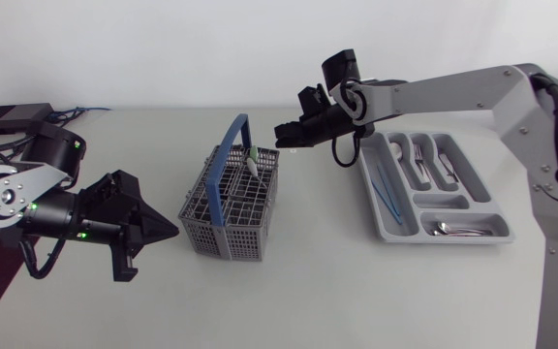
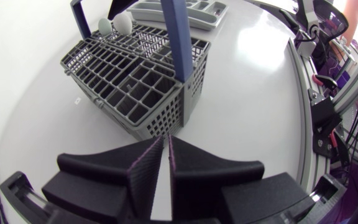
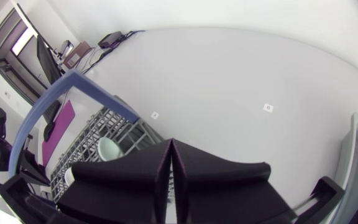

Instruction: Unload the cutlery basket into the drawer organizer.

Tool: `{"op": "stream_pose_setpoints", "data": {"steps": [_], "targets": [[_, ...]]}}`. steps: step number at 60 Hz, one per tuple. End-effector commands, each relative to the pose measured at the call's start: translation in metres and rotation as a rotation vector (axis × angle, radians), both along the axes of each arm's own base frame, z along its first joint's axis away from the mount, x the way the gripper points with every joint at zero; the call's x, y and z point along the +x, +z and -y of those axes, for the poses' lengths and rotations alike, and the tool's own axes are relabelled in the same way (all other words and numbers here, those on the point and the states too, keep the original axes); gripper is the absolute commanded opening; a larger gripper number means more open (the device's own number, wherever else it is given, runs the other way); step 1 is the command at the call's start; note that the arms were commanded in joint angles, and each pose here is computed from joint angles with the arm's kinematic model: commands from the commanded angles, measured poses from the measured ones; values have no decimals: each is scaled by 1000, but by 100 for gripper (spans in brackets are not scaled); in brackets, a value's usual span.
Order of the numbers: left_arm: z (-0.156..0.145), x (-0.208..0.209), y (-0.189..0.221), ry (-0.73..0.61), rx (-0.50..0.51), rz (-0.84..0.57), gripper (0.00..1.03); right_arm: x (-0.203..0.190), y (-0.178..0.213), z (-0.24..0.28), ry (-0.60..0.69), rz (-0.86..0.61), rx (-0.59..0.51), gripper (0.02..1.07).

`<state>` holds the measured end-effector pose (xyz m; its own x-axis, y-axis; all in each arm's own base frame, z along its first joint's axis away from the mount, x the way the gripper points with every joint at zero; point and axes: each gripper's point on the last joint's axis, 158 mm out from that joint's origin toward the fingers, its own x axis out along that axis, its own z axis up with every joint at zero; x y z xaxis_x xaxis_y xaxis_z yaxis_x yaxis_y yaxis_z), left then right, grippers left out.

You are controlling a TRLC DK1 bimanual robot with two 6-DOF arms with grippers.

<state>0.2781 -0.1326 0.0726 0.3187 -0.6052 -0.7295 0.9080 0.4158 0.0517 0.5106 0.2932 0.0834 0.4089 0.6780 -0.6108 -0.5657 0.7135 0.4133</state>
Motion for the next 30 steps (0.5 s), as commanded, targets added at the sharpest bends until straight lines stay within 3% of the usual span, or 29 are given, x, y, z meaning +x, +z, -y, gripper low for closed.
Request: {"op": "stream_pose_setpoints", "data": {"steps": [1, 14, 30], "targets": [[3, -11, -5, -37, -2, -10, 26, 11, -15, -3, -23, -36, 2, 8], [10, -10, -10, -60, -1, -25, 26, 22, -29, -15, 8, -99, 16, 8], [6, 4, -16, -46, -1, -32, 26, -11, -31, -19, 97, -156, 27, 8]]}}
